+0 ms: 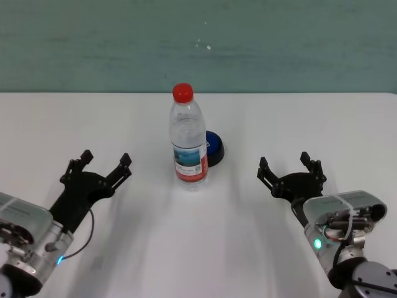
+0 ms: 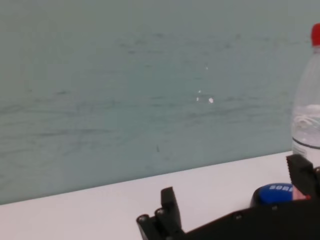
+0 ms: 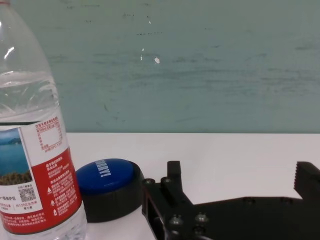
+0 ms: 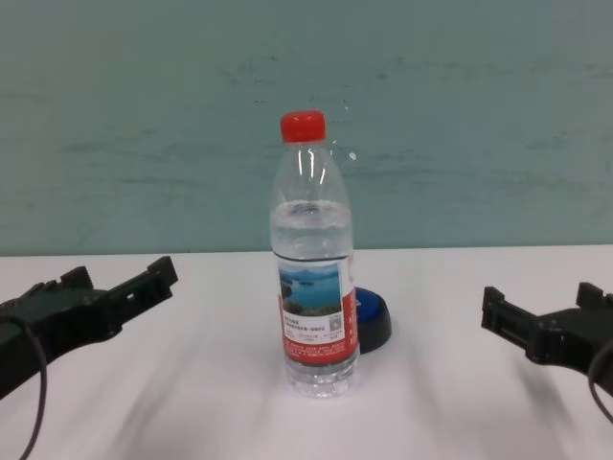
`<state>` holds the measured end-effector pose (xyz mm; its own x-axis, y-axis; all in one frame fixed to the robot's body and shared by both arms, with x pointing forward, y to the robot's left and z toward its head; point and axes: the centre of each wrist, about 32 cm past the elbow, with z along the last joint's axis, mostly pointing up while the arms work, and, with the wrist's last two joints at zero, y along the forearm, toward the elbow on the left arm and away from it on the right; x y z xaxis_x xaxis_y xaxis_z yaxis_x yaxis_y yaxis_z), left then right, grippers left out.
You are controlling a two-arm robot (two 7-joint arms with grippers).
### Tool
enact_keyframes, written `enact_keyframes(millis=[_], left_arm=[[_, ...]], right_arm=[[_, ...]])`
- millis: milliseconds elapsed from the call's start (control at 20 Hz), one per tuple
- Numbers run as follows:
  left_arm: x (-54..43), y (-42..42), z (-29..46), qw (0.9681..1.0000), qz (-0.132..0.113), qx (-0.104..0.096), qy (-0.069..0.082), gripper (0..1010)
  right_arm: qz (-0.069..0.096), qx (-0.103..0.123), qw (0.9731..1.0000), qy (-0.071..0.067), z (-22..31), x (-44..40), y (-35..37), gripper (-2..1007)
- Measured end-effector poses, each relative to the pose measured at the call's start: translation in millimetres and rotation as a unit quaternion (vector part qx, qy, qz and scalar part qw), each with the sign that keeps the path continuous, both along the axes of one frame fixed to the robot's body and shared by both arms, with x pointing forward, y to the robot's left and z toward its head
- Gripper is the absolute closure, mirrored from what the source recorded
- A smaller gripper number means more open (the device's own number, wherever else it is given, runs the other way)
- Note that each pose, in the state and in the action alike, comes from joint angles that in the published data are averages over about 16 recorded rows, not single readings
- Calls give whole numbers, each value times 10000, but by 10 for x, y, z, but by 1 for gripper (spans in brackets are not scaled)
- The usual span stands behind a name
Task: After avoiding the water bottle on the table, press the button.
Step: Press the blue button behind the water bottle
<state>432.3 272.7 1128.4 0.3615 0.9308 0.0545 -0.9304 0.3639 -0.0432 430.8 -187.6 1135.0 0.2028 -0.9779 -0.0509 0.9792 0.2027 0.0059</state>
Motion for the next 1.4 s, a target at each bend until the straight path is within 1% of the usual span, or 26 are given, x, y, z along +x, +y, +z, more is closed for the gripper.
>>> enact_keyframes(millis=[400, 950, 1150, 1400], left_arm=[[-62, -59, 0, 10000, -82, -8, 25, 0], [-75, -71, -1, 10000, -85, 5, 34, 0], [-72, -69, -2, 10000, -86, 6, 35, 0], [-70, -68, -3, 10000, -86, 6, 34, 0]], right_arm=[[0, 0, 10000, 0, 0, 0, 0, 1], [3, -3, 10000, -2, 3, 0, -4, 1], [21, -10, 10000, -2, 26, 10, -37, 1], [54, -26, 10000, 15, 65, 54, -109, 1]])
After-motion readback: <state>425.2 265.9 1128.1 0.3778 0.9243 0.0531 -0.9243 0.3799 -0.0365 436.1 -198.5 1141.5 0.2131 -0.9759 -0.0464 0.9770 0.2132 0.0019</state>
